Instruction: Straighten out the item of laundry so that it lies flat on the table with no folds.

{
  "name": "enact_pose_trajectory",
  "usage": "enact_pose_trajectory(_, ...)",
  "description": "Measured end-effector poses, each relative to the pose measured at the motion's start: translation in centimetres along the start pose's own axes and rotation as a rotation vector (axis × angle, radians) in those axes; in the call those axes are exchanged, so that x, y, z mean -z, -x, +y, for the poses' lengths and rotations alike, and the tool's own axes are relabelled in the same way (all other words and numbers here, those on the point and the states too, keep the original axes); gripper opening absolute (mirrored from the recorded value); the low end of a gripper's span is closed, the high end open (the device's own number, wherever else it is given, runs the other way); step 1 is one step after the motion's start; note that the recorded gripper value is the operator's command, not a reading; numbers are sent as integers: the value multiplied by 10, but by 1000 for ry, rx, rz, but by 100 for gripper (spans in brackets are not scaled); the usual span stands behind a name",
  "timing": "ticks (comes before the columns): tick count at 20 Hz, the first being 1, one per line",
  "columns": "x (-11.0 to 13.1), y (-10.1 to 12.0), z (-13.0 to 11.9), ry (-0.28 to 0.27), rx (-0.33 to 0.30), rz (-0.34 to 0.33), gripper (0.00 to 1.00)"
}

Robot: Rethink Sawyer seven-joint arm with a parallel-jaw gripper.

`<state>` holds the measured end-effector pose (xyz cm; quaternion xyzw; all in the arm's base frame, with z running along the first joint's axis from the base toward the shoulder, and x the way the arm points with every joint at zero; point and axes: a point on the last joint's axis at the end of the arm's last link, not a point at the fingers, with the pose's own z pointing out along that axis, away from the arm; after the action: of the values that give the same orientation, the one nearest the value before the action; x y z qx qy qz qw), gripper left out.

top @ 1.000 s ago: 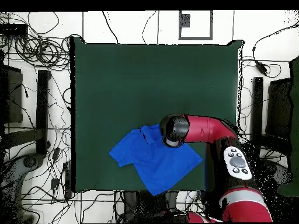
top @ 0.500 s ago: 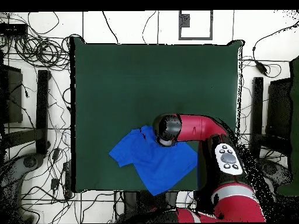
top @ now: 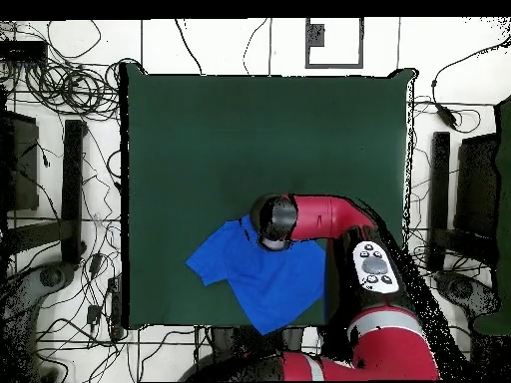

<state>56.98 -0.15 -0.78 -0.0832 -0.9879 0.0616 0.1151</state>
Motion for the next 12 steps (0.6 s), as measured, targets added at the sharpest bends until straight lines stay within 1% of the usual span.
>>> enact_pose_trajectory(5,-8,-2,12,-3,20,9,100)
enact_pose_trajectory(10,-28,-9,30,-6,49,28,100)
enact_pose_trajectory(12,-30,-10,33,-6,55,29,100)
